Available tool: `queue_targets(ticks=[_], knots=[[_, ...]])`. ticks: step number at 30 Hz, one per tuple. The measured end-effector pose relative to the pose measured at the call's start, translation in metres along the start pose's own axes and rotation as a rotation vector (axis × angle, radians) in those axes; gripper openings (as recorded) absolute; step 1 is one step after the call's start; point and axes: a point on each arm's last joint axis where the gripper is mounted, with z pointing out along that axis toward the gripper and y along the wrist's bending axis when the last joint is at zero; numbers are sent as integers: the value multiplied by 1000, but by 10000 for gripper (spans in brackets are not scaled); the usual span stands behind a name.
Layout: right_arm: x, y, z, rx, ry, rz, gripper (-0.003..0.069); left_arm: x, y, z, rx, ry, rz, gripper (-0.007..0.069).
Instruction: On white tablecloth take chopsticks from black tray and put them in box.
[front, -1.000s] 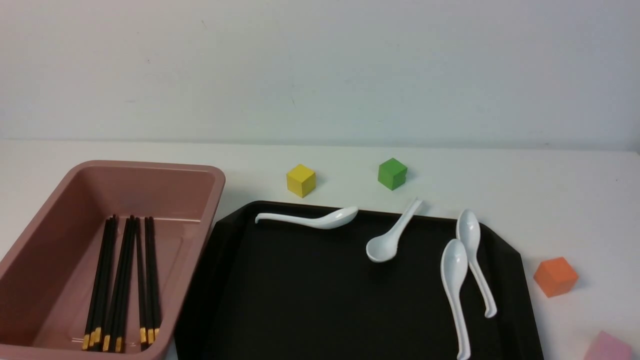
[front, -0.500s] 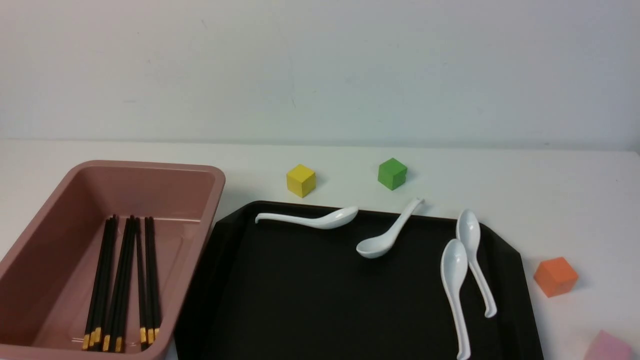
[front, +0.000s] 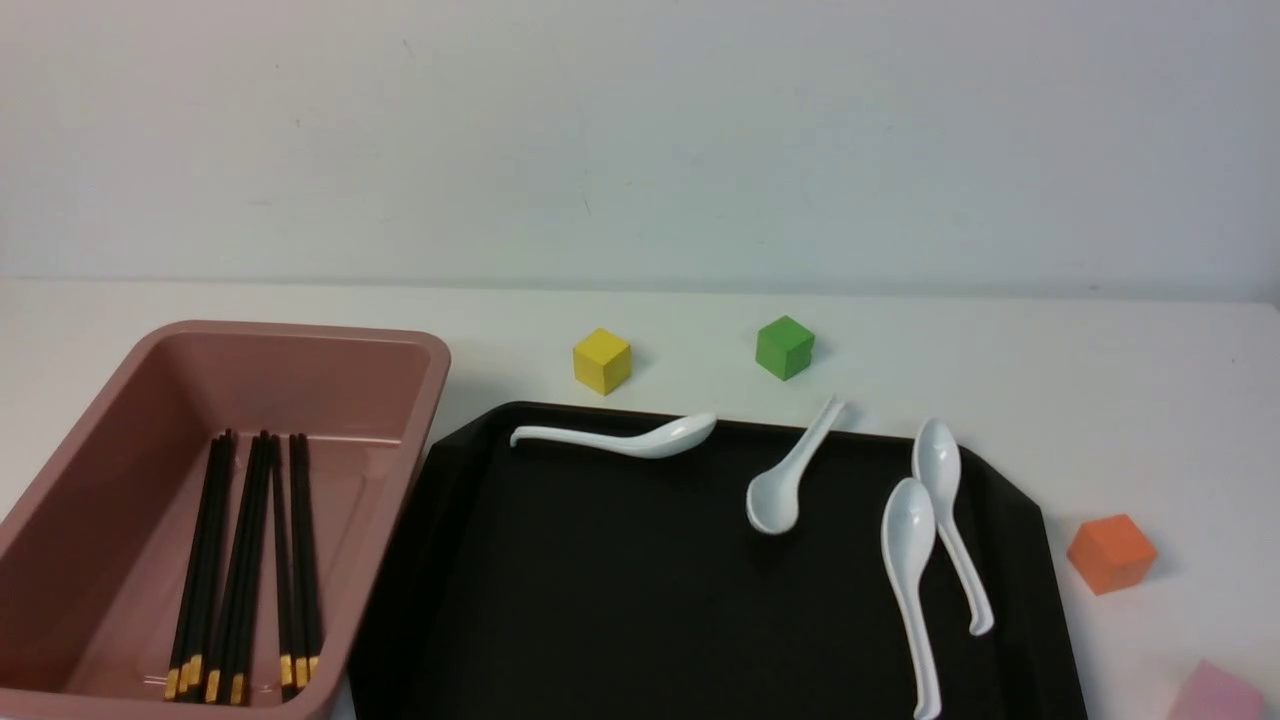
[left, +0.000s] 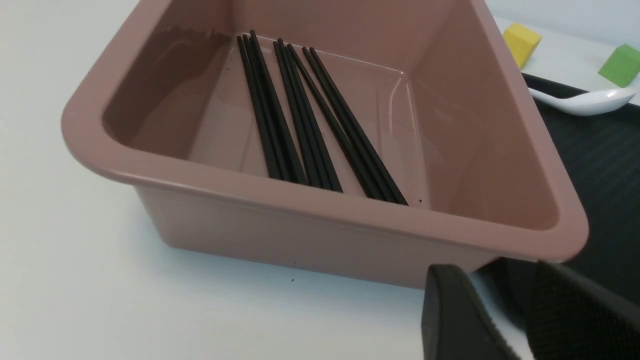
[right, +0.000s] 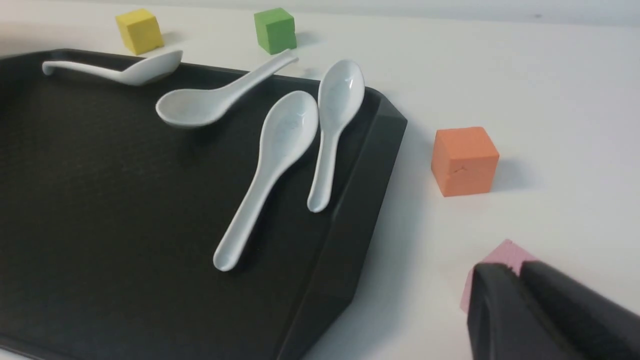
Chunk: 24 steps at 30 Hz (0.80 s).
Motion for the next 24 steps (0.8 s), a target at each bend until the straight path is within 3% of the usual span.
queue_targets(ticks=[24], knots=[[0,0,0,0,0,3,113,0,0,0,0,0,0,238]])
